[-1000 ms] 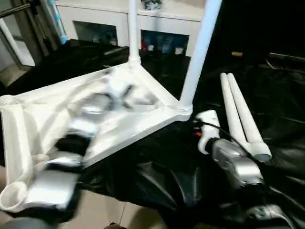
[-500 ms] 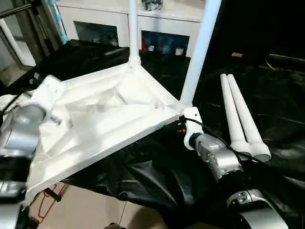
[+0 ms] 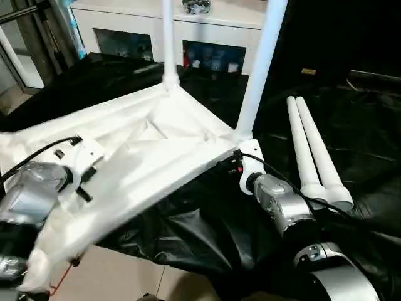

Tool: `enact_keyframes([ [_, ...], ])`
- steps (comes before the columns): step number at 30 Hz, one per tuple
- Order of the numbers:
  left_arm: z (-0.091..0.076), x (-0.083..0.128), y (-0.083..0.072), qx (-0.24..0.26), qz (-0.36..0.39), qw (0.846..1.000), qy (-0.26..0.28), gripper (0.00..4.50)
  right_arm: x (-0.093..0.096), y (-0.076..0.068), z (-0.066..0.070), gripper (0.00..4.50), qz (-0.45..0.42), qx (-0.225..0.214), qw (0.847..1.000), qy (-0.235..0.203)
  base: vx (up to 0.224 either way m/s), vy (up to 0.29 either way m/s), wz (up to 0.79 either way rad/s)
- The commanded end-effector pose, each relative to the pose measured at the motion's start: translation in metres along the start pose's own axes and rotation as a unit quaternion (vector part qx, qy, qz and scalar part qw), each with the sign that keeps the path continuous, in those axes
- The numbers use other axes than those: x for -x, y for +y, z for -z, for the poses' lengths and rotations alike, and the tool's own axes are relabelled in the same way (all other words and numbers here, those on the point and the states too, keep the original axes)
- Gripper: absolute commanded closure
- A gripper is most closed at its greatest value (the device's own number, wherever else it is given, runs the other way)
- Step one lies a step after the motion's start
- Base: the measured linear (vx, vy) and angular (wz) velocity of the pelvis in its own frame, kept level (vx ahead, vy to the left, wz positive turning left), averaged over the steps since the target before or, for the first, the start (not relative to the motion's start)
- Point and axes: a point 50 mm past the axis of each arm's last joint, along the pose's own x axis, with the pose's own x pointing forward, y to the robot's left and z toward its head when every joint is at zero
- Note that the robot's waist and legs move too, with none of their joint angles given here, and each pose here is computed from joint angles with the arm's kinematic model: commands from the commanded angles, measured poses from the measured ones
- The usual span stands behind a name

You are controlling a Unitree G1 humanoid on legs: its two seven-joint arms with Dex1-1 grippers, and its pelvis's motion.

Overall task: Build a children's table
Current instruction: Rotate table base

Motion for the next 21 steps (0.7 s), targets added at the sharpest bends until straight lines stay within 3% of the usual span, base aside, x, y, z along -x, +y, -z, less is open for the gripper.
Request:
enact_keyframes([
  [1,-0.011,-0.003,-0.016,-0.024,0.067,0.997,-0.028,4.50,-0.002,0.003,0.002,3.08,-0.007,0.000,1.000,0.010,0.000,0.000,0.00],
  [5,-0.022,-0.001,-0.042,-0.050,0.199,0.976,-0.068,4.50,-0.003,0.003,0.002,3.29,-0.011,0.004,1.000,0.010,0.000,0.000,0.00],
  [8,-0.033,-0.005,-0.051,-0.061,0.239,0.964,-0.098,4.50,-0.004,0.004,0.001,3.51,-0.016,0.005,1.000,0.008,0.000,0.000,0.00],
  [12,-0.059,-0.015,-0.063,-0.079,0.276,0.947,-0.140,4.50,-0.005,0.008,-0.001,3.84,-0.030,0.010,0.999,0.006,0.000,0.000,0.00],
  [17,-0.080,-0.029,-0.064,-0.096,0.253,0.948,-0.165,4.50,-0.005,0.009,-0.001,4.17,-0.034,0.012,0.999,0.004,0.000,0.000,0.00],
  [21,-0.090,-0.046,-0.056,-0.103,0.199,0.962,-0.159,4.50,-0.003,0.005,-0.002,4.47,-0.029,0.014,0.999,0.001,0.000,0.000,0.00],
])
